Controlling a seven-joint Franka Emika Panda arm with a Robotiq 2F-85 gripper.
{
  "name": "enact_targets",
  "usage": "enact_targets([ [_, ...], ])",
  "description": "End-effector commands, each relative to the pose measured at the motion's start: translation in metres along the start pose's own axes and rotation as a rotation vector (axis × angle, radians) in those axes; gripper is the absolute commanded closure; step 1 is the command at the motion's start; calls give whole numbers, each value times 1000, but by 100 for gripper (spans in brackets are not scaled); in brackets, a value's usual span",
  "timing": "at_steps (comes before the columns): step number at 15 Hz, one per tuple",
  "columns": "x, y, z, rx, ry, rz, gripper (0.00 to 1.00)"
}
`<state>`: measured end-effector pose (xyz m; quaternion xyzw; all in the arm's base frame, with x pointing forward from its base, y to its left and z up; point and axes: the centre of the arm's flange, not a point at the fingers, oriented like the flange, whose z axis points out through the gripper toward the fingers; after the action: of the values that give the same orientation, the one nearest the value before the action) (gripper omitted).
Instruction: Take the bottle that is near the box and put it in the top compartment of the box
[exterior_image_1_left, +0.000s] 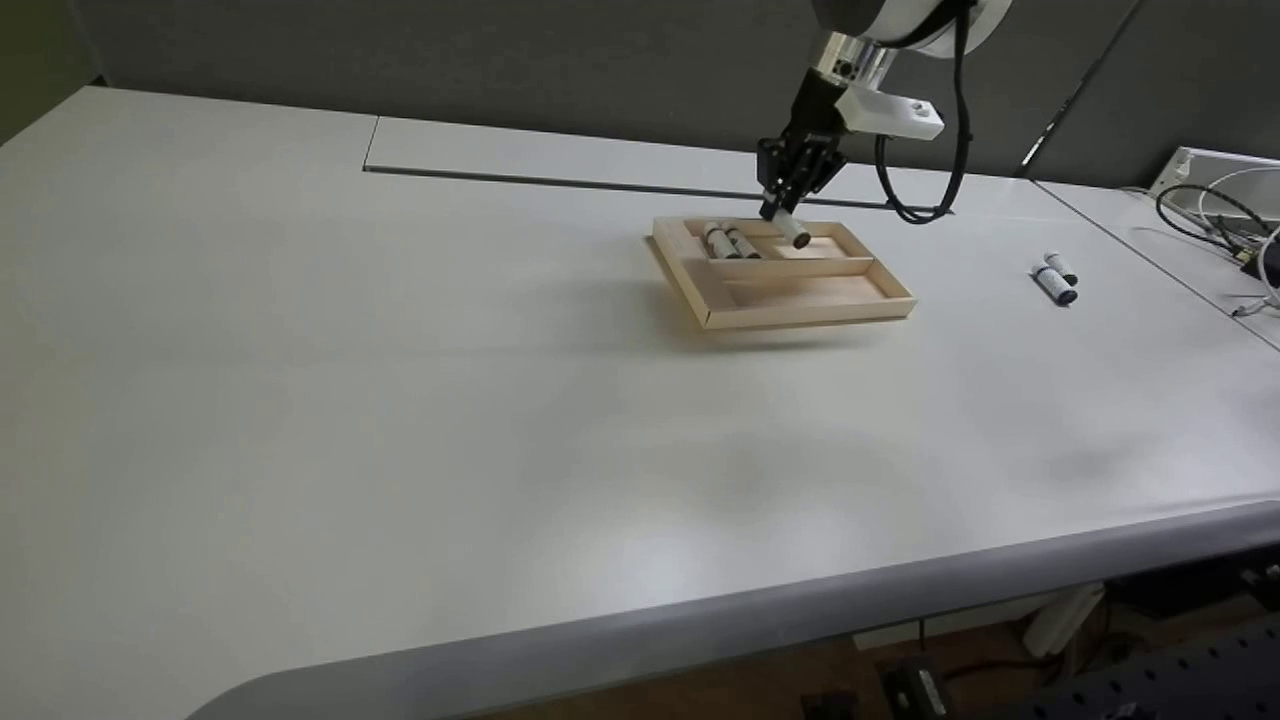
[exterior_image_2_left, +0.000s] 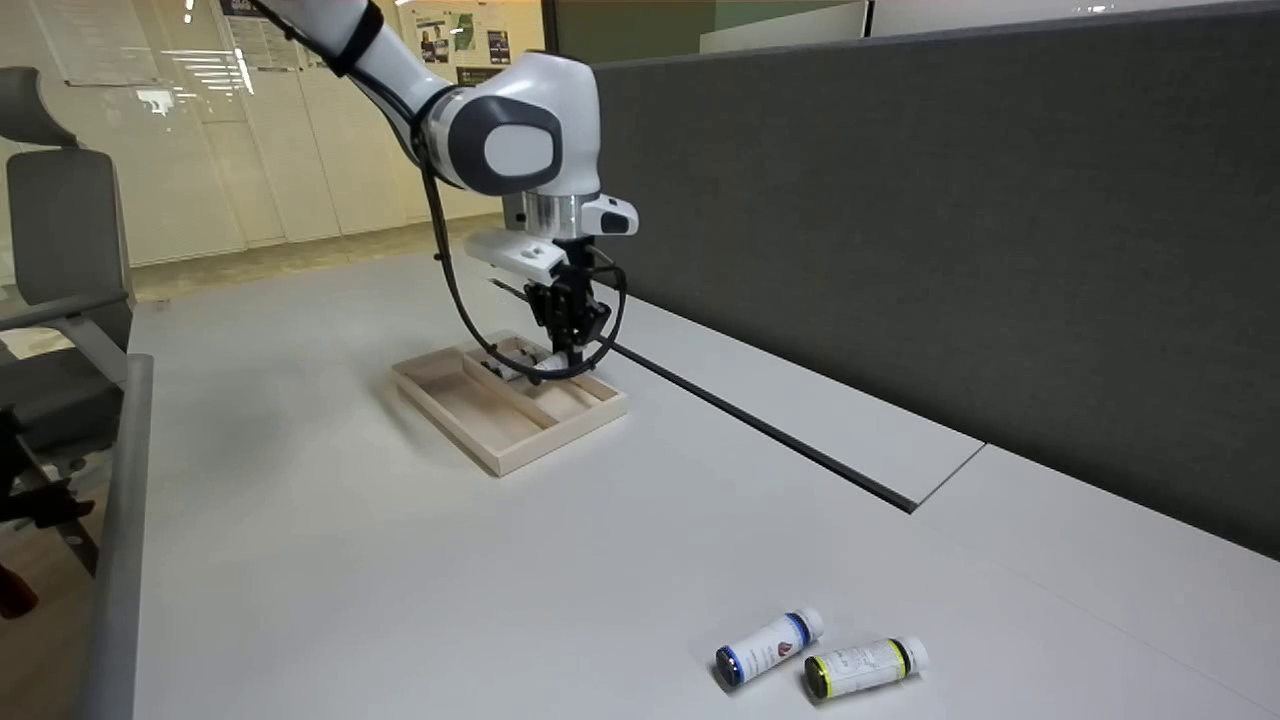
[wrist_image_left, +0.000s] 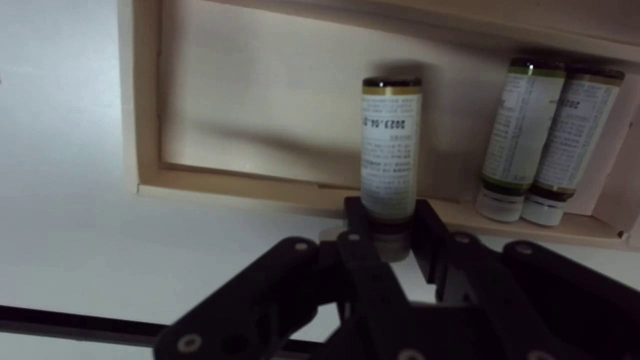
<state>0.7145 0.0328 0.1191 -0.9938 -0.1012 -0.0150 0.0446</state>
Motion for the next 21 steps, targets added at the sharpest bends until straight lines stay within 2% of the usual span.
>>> enact_targets([
  [1, 11, -6, 3, 0, 8, 7, 93],
  [7, 11, -15, 2, 10, -13, 12, 93],
  [21, -18, -32, -22, -31, 83, 24, 93],
])
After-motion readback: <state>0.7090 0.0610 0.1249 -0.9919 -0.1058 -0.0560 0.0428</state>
